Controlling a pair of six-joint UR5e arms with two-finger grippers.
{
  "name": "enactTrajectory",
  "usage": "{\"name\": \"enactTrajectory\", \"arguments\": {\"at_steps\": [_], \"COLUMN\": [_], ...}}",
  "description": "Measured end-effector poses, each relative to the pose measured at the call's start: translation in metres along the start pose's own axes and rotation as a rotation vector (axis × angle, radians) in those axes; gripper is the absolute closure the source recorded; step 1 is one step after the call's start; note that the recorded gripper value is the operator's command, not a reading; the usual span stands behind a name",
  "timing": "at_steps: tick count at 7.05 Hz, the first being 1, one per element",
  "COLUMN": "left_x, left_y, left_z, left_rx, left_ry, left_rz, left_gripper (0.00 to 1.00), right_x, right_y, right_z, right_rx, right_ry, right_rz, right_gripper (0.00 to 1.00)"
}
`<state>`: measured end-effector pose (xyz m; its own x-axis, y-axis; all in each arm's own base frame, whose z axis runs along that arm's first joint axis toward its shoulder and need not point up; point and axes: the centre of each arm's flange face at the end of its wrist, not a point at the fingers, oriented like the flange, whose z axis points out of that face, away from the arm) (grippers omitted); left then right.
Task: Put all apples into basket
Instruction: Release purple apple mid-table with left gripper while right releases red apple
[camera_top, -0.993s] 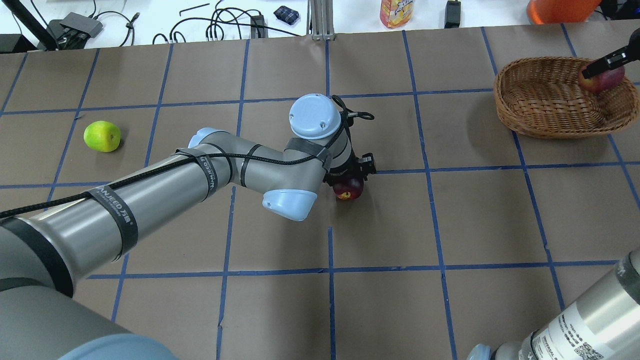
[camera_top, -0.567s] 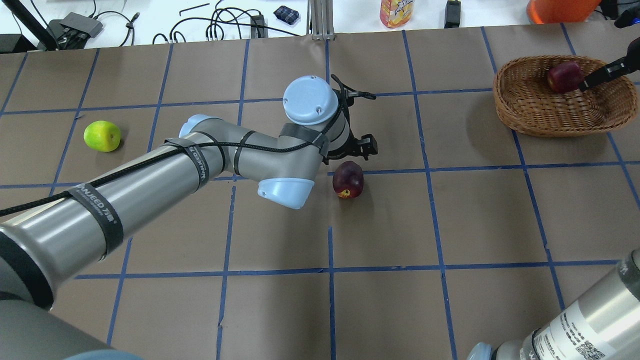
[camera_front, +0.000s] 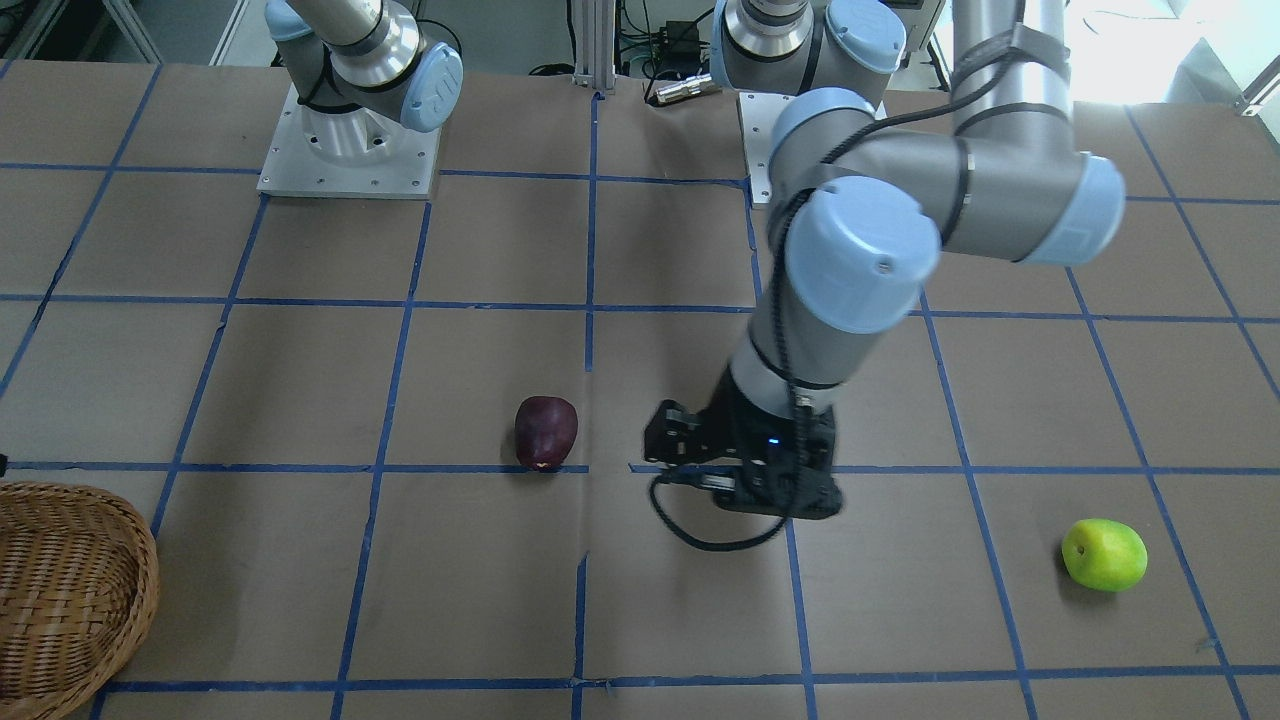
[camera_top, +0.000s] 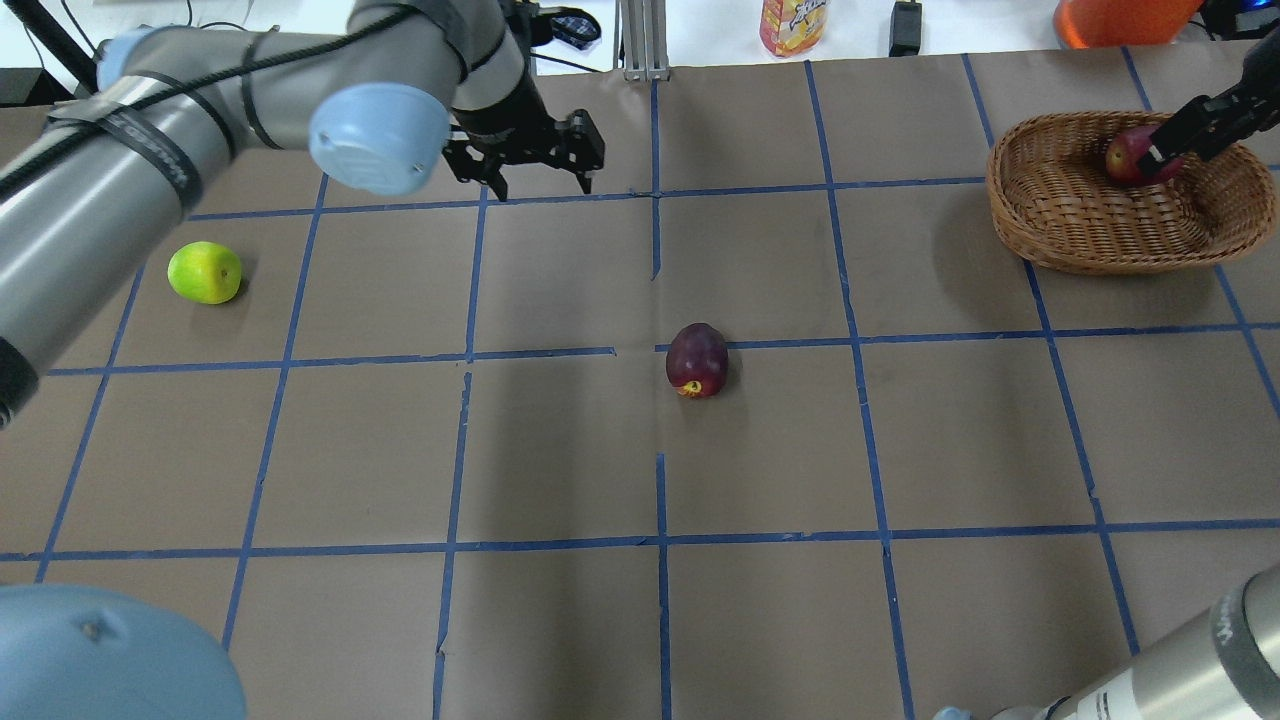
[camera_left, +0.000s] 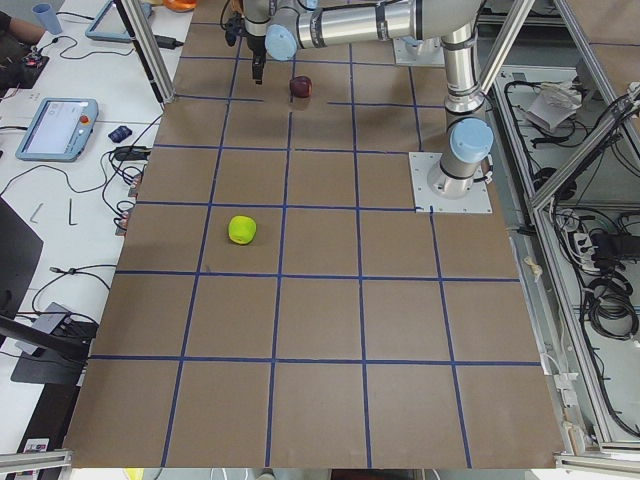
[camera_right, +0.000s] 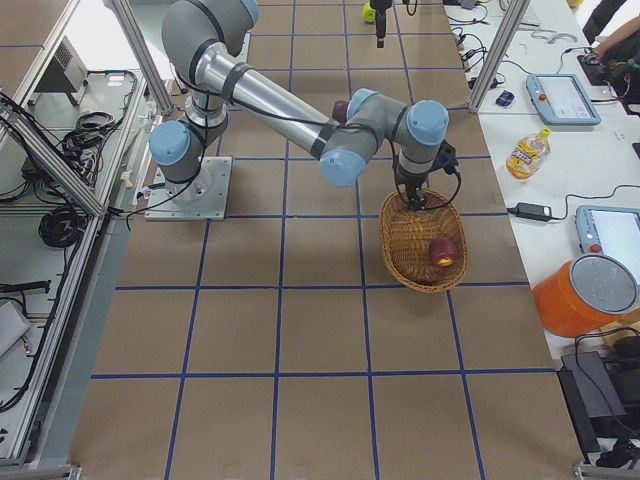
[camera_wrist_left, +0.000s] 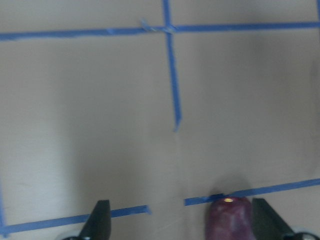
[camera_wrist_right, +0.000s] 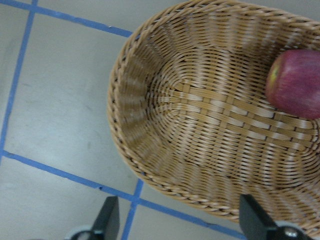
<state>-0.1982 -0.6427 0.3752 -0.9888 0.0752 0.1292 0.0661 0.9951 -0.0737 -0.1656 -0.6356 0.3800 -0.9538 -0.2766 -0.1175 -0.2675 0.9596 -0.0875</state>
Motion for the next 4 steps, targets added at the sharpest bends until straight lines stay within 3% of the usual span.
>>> {"name": "enactTrajectory", "arguments": {"at_steps": [2, 4], "left_x": [-0.151, -0.308], "left_y": [-0.015, -0.007], "left_z": [-0.025, -0.023], "left_rx": [-0.039, -0.061], "left_ry": [-0.016, -0.045], "left_rz": [0.051, 0.1], "left_gripper": [0.0, 0.0], "right_x": [-0.102, -0.229], "right_y": [-0.025, -0.05], "right_z": [-0.007, 0.017], "right_rx": [-0.066, -0.118], "right_ry": [-0.011, -0.009], "right_rz": [0.144, 0.305], "right_gripper": [0.0, 0.0]}}
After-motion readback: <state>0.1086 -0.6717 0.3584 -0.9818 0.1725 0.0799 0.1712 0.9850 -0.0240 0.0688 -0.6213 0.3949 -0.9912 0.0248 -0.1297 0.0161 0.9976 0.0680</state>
